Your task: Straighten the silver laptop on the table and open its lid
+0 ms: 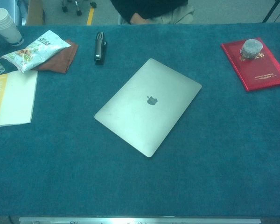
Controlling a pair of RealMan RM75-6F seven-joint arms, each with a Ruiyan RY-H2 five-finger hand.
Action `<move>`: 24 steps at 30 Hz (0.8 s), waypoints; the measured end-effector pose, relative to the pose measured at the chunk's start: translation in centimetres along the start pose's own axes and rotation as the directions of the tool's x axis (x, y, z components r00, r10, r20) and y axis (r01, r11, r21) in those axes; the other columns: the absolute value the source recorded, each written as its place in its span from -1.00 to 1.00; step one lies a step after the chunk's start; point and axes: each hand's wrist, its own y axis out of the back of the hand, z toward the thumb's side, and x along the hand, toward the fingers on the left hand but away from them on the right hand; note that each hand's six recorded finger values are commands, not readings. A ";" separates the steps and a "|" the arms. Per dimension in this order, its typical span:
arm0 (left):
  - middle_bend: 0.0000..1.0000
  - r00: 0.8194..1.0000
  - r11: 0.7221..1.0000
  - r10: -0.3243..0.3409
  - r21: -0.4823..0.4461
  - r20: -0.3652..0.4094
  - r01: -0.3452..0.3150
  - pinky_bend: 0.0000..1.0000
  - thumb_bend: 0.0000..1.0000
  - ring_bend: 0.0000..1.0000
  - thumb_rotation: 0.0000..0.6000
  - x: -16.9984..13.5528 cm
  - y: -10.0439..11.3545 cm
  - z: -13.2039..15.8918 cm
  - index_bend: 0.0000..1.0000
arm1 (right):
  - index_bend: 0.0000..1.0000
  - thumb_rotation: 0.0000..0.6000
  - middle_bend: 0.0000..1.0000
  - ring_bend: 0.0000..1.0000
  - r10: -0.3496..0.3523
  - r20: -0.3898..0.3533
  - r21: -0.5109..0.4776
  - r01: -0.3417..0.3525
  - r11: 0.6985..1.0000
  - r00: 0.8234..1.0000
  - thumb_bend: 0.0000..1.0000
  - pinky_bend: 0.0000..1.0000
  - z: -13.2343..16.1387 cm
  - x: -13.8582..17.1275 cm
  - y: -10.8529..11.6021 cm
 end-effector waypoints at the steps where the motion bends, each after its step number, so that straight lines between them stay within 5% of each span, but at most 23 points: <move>1: -0.44 1.000 1.000 -0.002 0.001 0.000 0.002 -0.67 -0.45 -0.67 1.00 0.0 0.0 0.0 -0.40 | -1.00 1.00 -0.90 -1.00 0.000 0.000 0.000 0.000 1.000 1.000 -1.00 -0.85 0.0 0.0 0.0; 17: -0.45 1.000 1.000 -0.028 0.001 0.010 0.028 -0.67 -0.45 -0.67 1.00 -0.2 -0.3 0.1 -0.40 | -1.00 1.00 -0.90 -1.00 0.022 -0.034 -0.001 -0.022 1.000 0.999 -1.00 -0.85 0.7 -0.1 -0.2; 24: -0.45 0.999 0.999 -0.032 -0.002 0.019 0.032 -0.67 -0.45 -0.67 1.00 -0.1 -0.2 0.2 -0.40 | -1.00 1.00 -0.90 -1.00 0.043 -0.107 0.034 -0.039 0.999 0.993 -1.00 -0.85 2.3 -1.3 -0.5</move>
